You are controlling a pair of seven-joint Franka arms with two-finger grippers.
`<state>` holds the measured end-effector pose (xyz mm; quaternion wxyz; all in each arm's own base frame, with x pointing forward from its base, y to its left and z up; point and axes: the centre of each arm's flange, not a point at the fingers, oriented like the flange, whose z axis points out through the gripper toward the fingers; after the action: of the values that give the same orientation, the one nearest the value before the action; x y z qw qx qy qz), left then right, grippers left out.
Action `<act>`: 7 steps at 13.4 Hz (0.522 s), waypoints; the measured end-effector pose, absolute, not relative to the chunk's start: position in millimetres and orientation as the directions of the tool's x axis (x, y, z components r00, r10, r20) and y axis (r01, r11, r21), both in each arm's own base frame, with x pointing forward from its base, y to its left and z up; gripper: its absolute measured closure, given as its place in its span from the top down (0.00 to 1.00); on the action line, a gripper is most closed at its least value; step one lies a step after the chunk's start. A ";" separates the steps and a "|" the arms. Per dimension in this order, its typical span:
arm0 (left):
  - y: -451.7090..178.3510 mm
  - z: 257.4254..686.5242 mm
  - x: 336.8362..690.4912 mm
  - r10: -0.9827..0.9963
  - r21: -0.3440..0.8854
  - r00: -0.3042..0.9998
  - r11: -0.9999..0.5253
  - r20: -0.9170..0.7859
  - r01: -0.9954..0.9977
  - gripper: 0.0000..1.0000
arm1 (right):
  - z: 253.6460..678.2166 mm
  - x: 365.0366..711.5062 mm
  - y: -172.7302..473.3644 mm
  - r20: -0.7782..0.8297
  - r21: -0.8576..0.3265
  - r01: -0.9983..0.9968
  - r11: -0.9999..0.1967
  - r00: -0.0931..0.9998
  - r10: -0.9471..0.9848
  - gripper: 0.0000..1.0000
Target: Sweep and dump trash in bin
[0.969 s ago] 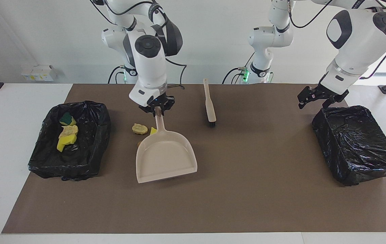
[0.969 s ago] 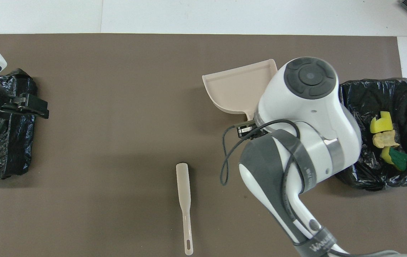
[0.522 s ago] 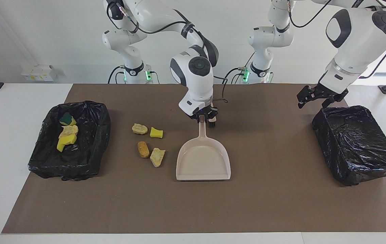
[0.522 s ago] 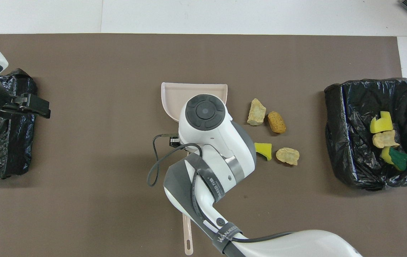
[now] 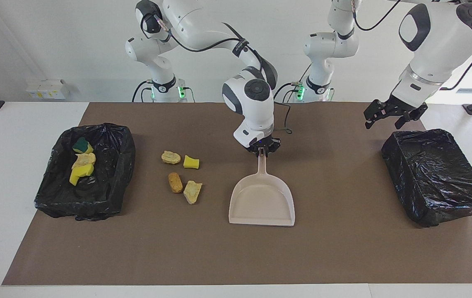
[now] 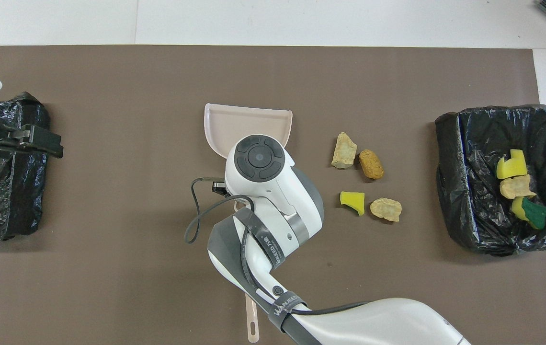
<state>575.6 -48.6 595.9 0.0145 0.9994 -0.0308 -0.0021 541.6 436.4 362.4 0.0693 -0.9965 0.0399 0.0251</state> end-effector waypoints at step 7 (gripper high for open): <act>-119.0 525.7 625.7 -0.146 0.057 0.983 -0.987 0.112 -0.153 1.00 | 370.8 550.0 413.6 -0.106 -0.175 -0.037 -0.984 0.994 -0.018 0.74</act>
<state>625.7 -119.0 525.7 0.0325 0.9952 -0.0753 0.0539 550.0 413.6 370.8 0.0889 -0.9946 0.0139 0.0520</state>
